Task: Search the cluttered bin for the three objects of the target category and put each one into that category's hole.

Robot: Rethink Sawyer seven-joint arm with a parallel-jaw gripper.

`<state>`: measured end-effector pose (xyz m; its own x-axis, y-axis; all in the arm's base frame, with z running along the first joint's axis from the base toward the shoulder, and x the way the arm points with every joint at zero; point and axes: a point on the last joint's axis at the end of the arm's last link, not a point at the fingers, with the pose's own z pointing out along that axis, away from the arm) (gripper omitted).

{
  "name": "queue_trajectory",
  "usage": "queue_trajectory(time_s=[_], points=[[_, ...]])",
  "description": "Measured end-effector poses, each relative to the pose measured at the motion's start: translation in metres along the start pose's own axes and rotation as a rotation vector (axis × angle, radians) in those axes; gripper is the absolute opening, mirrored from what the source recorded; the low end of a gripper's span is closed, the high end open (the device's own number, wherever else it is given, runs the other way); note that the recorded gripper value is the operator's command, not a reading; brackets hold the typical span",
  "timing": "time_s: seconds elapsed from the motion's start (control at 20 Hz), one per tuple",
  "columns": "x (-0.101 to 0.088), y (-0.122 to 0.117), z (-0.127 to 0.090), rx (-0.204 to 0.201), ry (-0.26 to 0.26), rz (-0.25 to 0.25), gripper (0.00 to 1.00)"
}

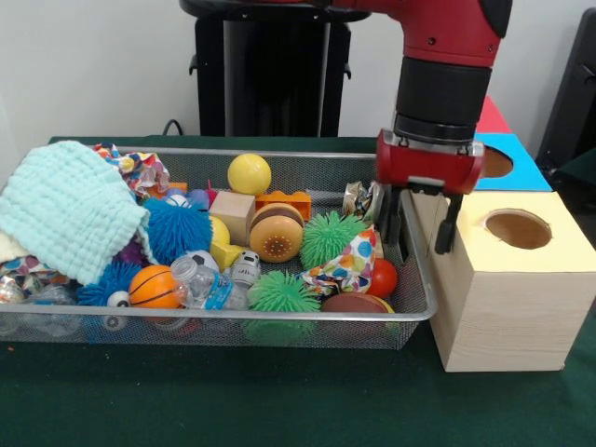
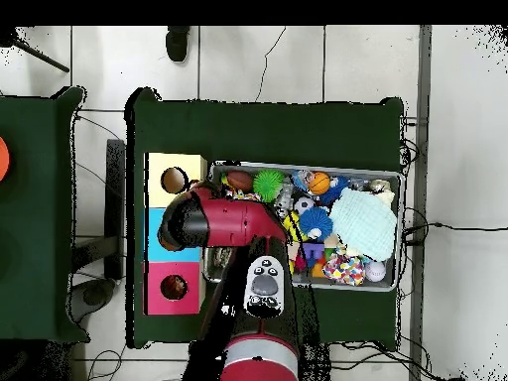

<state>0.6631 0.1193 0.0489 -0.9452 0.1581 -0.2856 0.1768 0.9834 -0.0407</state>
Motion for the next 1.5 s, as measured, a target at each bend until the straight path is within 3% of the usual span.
queue_trajectory(time_s=[0.35, 0.65, 1.5], points=[[-0.027, -0.002, 0.011, -0.021, -0.032, 0.022, 1.0], [-0.036, -0.015, 0.027, -0.006, -0.047, 0.002, 1.0], [-0.007, -0.026, 0.071, 0.02, 0.013, -0.026, 1.0]])
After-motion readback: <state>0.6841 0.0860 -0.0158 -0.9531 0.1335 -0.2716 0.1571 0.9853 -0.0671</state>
